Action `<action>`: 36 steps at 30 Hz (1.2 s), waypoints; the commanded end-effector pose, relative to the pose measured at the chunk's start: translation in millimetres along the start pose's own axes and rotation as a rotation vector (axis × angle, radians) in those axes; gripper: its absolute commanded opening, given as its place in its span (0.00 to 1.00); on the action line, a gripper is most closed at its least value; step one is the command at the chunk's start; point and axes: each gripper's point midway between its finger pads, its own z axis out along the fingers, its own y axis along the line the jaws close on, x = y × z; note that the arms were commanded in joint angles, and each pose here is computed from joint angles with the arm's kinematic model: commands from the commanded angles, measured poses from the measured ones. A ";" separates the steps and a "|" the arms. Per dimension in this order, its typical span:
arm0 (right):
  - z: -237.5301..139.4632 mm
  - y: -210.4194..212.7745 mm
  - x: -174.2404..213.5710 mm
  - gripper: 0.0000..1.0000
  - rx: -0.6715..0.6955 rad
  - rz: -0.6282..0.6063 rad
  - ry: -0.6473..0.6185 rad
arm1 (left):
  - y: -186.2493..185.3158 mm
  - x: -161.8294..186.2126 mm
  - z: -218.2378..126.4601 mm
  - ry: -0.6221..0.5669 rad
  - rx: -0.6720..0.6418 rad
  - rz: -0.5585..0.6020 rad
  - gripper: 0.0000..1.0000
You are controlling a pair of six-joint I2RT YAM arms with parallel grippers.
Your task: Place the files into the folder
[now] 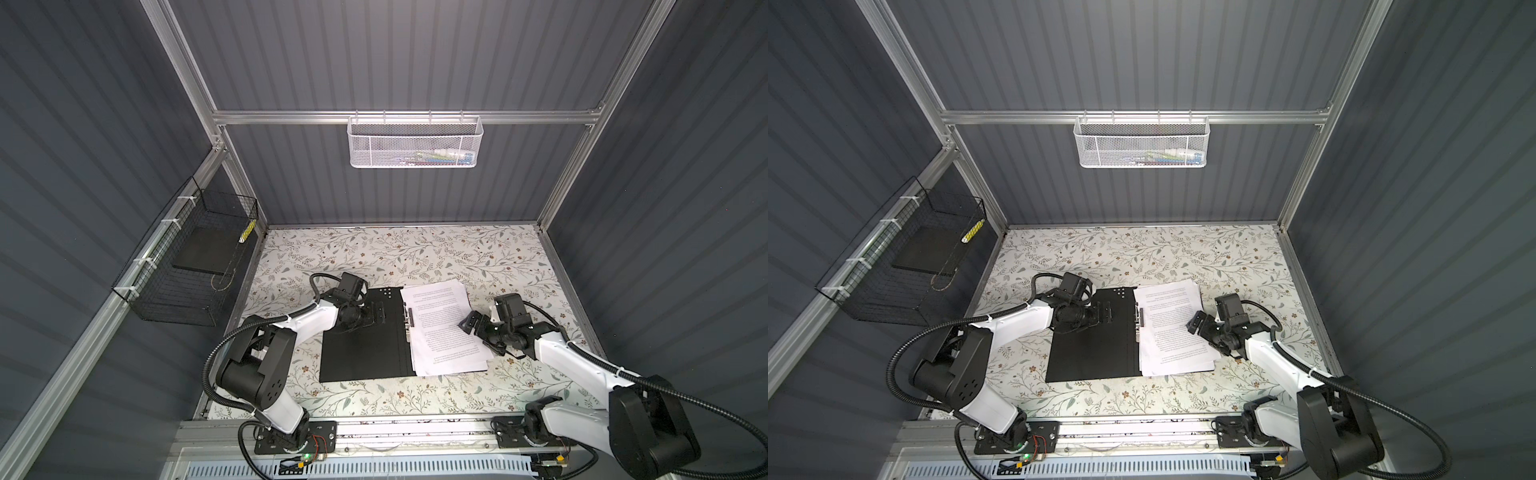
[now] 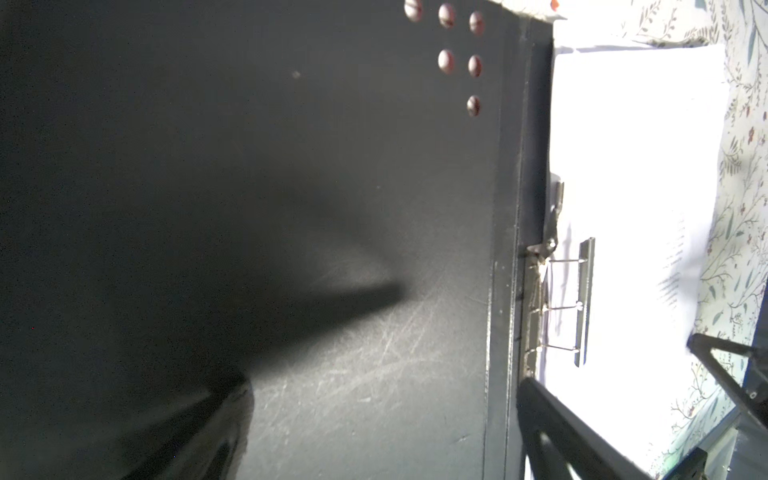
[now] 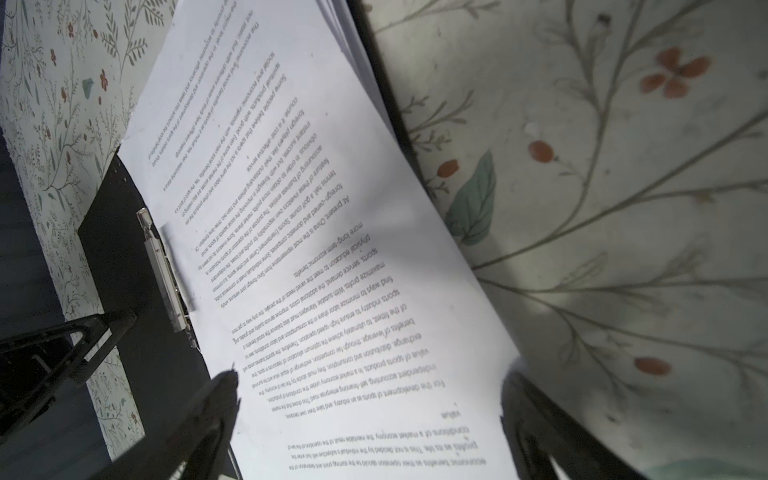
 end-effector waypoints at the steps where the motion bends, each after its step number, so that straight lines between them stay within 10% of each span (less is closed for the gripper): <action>1: -1.5 -4.3 6.3 0.99 0.020 0.013 0.004 | 28.6 40.5 18.3 0.126 -0.080 -0.056 1.00; 36: -10.2 -14.9 7.2 0.99 0.191 -0.177 -0.012 | 23.6 43.8 18.4 0.114 -0.031 -0.054 1.00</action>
